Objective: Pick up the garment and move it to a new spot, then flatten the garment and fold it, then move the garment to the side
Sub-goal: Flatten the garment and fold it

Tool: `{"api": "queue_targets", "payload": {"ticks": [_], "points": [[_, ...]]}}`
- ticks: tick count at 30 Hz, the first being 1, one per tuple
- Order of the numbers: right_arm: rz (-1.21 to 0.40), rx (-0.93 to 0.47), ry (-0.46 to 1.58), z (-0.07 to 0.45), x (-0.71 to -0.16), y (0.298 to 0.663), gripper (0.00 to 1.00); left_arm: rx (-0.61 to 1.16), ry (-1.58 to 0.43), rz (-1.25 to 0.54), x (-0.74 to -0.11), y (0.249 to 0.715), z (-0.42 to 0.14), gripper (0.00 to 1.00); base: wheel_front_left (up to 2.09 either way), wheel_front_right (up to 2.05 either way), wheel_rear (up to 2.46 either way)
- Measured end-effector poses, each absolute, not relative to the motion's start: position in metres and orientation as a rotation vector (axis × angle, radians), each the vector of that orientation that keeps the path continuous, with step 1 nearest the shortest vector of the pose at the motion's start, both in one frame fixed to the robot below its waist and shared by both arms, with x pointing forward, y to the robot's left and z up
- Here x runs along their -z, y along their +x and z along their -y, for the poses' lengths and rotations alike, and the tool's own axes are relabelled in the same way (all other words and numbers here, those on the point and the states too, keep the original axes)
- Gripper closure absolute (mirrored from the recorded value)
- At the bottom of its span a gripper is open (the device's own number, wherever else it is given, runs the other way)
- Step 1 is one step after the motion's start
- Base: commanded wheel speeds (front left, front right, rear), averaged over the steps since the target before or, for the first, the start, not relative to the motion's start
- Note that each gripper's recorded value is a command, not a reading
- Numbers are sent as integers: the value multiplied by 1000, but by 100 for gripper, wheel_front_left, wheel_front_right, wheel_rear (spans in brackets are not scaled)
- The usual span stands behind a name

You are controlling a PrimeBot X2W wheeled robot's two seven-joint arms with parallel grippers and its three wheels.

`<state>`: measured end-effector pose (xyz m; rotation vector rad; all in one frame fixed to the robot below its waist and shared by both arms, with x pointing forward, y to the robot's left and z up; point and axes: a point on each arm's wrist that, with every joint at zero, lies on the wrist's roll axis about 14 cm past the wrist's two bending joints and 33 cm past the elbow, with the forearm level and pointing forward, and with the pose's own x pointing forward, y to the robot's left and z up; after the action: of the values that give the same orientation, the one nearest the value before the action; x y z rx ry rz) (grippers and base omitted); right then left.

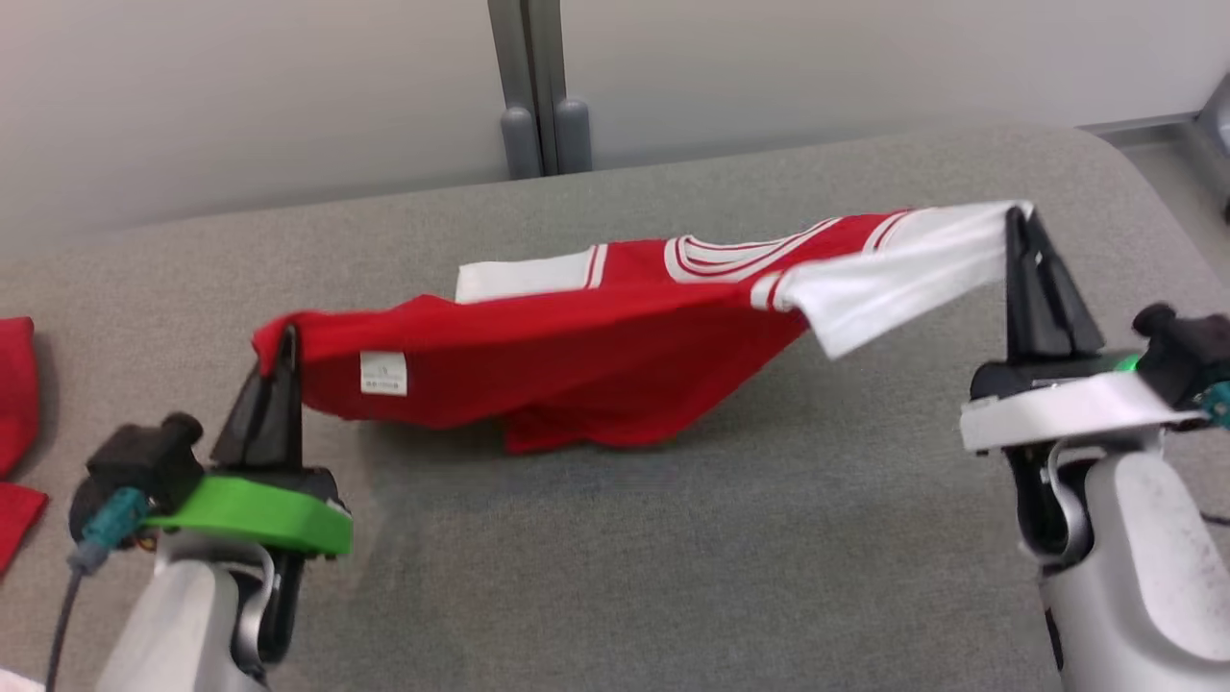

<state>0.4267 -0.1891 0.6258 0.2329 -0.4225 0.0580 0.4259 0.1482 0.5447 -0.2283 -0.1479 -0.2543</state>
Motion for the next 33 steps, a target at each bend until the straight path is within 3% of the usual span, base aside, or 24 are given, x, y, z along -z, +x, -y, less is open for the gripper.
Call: {"api": "queue_targets", "payload": {"ticks": [7, 15, 28, 33], "points": [[789, -141, 157, 183, -761, 401, 100, 368, -74, 415, -655, 434, -147, 100, 0, 0, 0], [934, -219, 20, 171, -833, 400, 100, 398, 20, 545, -741, 444, -146, 100, 0, 0, 0], [820, -186, -116, 150, -844, 512, 100, 361, 36, 388, -713, 537, -156, 100, 0, 0, 0], [866, -117, -187, 154, -865, 544, 100, 336, 23, 434, -715, 582, -160, 100, 0, 0, 0]]}}
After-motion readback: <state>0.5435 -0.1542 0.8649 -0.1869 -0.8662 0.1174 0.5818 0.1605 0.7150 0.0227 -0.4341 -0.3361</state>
